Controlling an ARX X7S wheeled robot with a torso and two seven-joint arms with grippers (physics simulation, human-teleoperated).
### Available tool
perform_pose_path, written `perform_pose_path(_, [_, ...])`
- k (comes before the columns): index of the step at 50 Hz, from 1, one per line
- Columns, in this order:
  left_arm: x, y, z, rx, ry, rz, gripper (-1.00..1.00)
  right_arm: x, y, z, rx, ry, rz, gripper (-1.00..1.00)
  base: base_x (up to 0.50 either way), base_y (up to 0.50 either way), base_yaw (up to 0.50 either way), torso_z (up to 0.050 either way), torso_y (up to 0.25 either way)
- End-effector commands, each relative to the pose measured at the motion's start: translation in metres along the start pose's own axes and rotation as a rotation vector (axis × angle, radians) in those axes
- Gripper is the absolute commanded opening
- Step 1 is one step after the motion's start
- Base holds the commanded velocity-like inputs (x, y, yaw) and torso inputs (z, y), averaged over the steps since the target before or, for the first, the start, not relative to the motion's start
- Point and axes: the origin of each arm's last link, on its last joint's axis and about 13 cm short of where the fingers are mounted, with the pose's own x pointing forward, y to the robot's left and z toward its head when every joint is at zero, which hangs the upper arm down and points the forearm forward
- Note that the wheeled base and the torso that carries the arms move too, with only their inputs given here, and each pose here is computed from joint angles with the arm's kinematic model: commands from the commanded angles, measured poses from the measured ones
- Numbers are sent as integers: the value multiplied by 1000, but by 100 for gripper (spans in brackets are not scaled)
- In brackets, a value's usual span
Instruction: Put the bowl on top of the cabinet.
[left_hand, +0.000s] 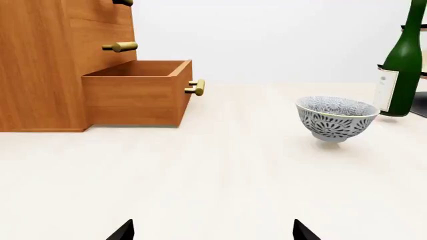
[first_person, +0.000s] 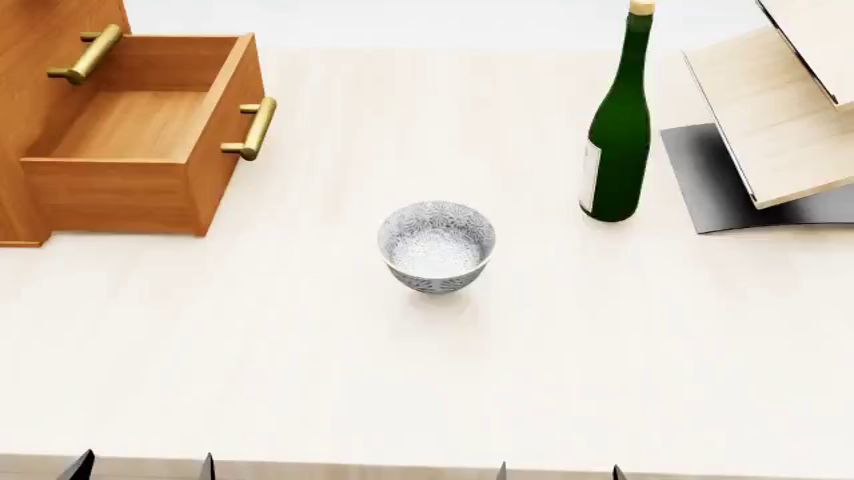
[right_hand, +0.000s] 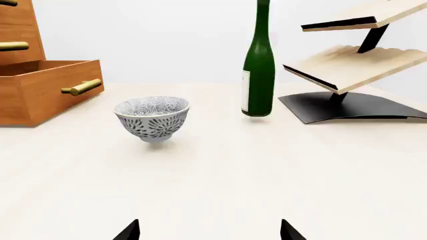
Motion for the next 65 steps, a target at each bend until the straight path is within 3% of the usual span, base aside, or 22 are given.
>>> perform_pose_path(1, [0,0,0,-4,-2,2,100,0,0,0,-3,-4,-6,100,0,0,0,0,0])
perform_pose_path(20, [0,1,2,-9,-15,16,100,0,0,0,3,10,-14,100,0,0,0,0,0])
perform_pose_path(21, [0,1,1,21,-13,26,100,-1,1,-3,-3,18,8,100,0,0,0,0,0])
perform_pose_path(30, [1,-1,-3,59,26,31,100,0,0,1,-9,6,6,100,0,0,0,0,0])
perform_pose_path(32, [0,0,0,74,9,33,100,0,0,2,-11,2,7,100,0,0,0,0,0])
perform_pose_path(34, [1,4,5,155,-41,53,100,2,-2,9,-7,-17,6,100,0,0,0,0,0])
perform_pose_path(36, [1,9,13,163,-84,56,100,3,-5,17,4,-31,24,100,0,0,0,0,0])
perform_pose_path(37, [1,11,21,142,-124,33,100,5,-9,22,-14,-54,17,100,0,0,0,0,0])
perform_pose_path(40, [-4,14,35,206,-241,-43,100,9,-18,36,-2,-89,3,100,0,0,0,0,0])
perform_pose_path(45, [-5,25,59,171,-315,-51,100,16,-41,63,-9,-162,-59,100,0,0,0,0,0])
perform_pose_path(52, [-11,53,105,197,-437,20,100,9,-81,119,-50,-314,-153,100,0,0,0,0,0])
perform_pose_path(59, [-21,79,130,240,-502,127,100,-13,-108,148,-86,-377,-191,100,0,0,0,0,0])
perform_pose_path(63, [-31,99,138,159,-517,215,100,-27,-126,159,-29,-398,-235,100,0,0,0,0,0])
perform_pose_path(65, [-36,107,141,138,-526,254,100,-32,-132,163,-49,-427,-252,100,0,0,0,0,0])
